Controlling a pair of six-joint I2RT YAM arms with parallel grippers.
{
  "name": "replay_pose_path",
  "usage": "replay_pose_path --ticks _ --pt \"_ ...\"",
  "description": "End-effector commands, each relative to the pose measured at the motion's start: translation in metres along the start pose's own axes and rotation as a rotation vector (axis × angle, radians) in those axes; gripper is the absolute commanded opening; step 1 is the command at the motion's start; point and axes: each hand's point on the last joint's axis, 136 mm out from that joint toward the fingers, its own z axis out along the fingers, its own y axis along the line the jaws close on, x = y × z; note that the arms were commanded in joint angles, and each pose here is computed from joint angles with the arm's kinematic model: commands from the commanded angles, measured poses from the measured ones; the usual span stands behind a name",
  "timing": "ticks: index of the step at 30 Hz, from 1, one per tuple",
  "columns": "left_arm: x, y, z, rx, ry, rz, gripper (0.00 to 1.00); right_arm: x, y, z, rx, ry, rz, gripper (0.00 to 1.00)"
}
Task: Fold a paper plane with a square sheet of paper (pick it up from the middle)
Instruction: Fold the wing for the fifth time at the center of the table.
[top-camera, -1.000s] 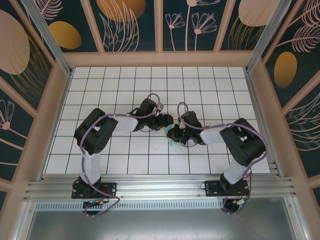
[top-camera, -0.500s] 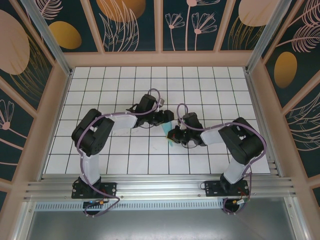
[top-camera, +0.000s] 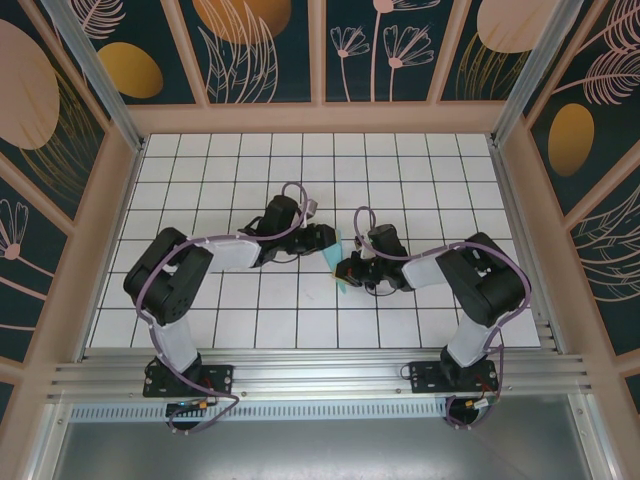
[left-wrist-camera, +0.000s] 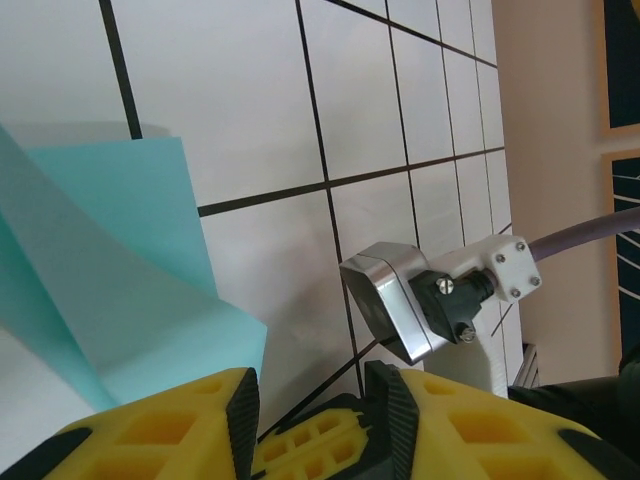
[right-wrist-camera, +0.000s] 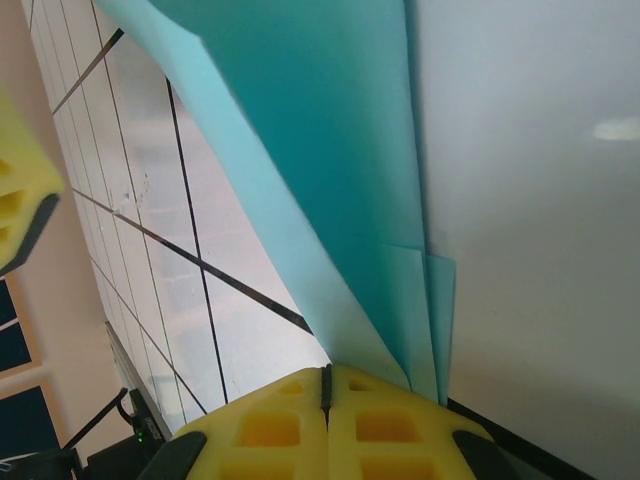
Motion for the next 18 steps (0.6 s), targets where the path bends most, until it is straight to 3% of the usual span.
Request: replay_pose_path --ticks 1,18 --pt "-0.004 -0.004 0.007 0.042 -0.004 0.018 0.41 0.037 -0.068 0.000 0.216 0.100 0.119 0.00" --pt "-0.021 0.044 0.035 -0.134 -0.032 0.034 0.40 0.054 -0.080 -0.004 0.254 0.155 0.126 0.00"
